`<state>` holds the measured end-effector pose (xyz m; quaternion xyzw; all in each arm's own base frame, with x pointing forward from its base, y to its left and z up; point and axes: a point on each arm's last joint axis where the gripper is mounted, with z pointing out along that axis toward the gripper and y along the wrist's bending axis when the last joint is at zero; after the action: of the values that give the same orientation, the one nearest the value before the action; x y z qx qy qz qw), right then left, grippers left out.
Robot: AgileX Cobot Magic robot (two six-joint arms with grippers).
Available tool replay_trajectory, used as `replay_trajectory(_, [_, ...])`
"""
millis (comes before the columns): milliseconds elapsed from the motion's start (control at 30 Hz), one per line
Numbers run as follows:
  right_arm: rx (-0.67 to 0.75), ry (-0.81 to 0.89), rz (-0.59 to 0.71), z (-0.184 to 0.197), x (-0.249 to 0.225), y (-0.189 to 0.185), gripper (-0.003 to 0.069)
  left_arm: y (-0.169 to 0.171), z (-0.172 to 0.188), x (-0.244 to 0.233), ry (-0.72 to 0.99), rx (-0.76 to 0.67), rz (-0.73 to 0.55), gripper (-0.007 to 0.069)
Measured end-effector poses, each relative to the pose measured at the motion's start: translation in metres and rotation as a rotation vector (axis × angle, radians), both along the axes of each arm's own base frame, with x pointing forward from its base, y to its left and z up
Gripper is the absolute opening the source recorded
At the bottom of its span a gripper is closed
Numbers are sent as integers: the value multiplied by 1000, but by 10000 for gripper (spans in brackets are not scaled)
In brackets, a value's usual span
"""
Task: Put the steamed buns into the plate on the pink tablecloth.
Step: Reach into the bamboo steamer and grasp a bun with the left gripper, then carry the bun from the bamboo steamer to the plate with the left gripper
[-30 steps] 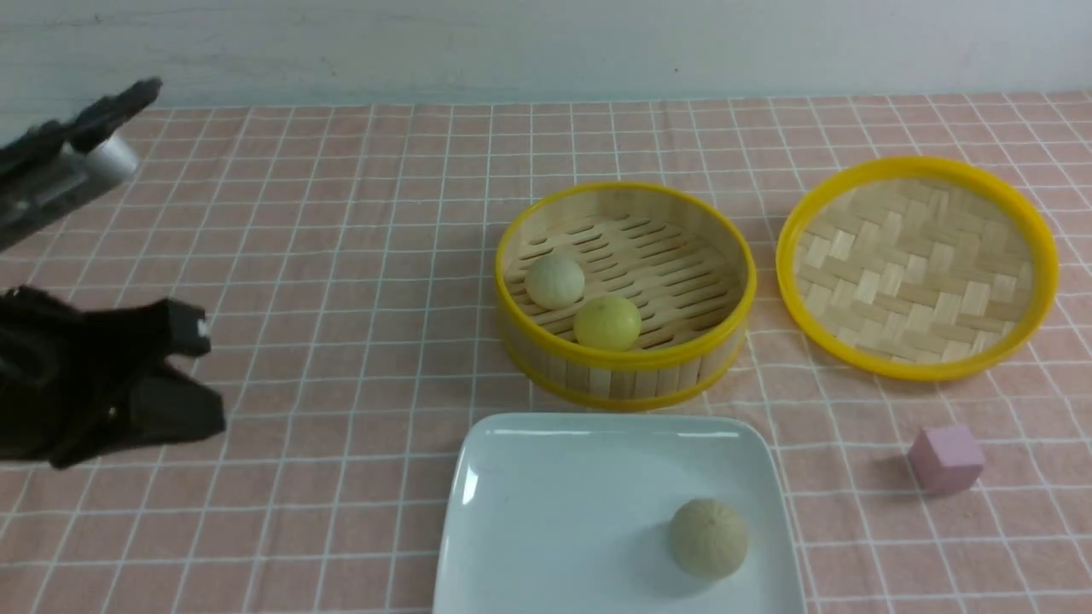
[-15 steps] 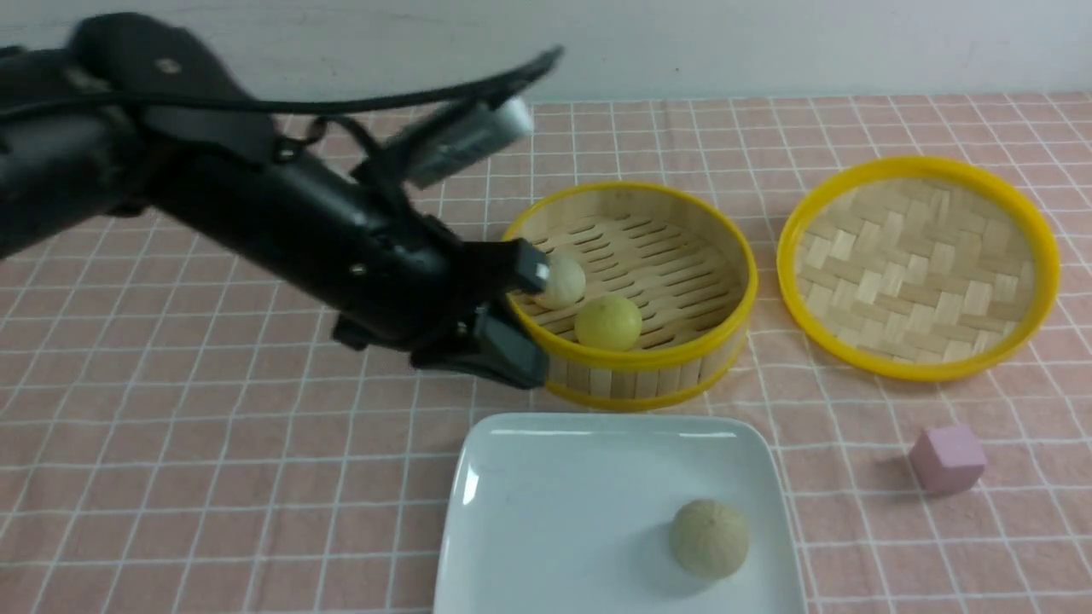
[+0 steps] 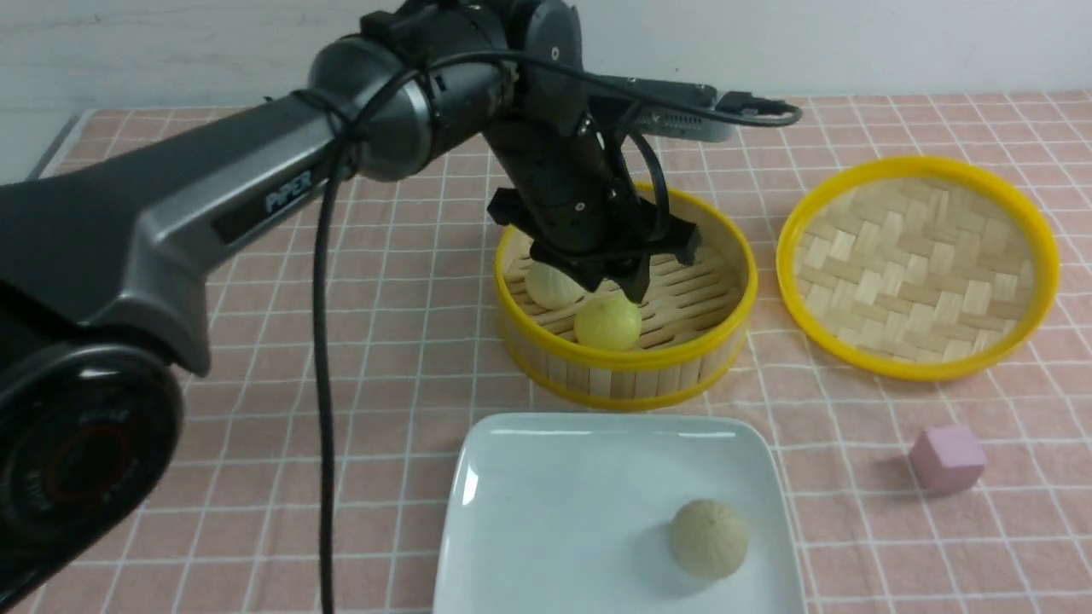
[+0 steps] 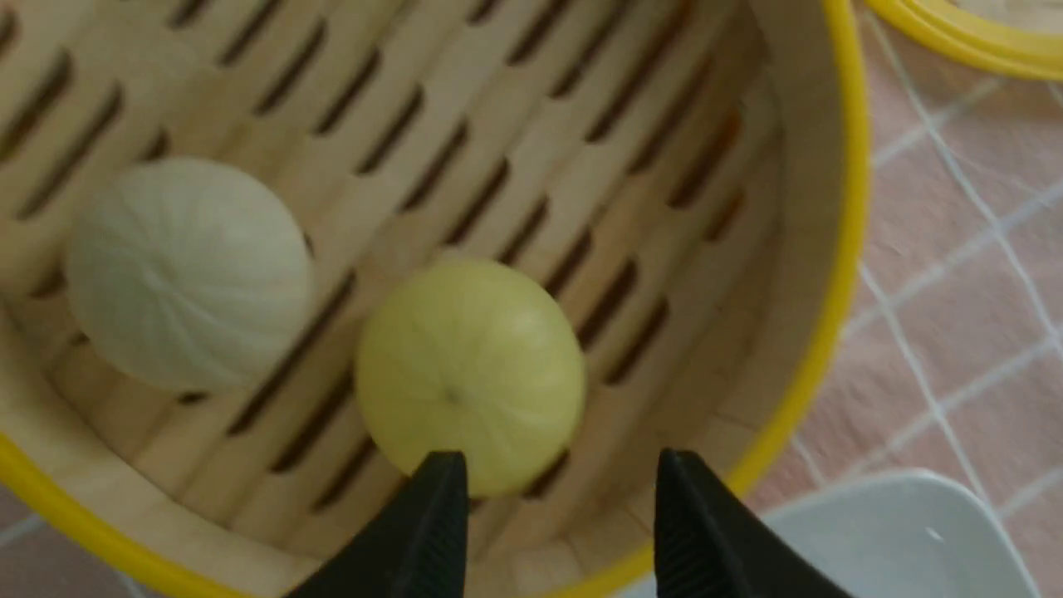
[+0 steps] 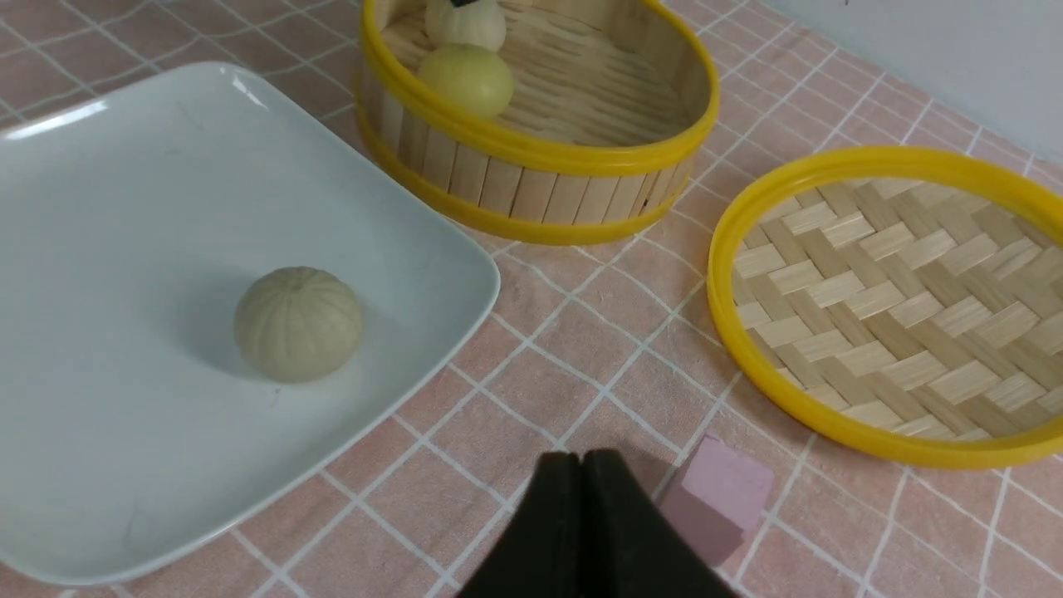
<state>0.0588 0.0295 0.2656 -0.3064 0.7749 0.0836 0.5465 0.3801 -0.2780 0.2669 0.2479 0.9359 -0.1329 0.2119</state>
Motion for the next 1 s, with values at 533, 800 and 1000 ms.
replay_trajectory(533, [-2, 1, 0, 0, 0, 0, 20, -11, -53, 22, 29, 37, 71, 244])
replay_trajectory(800, [-1, 2, 0, 0, 0, 0, 28, 0, -31, 19, -28, 103, 63, 22])
replay_trajectory(1000, [-1, 2, 0, 0, 0, 0, 36, 23, 57, -11, -126, 43, 71, 22])
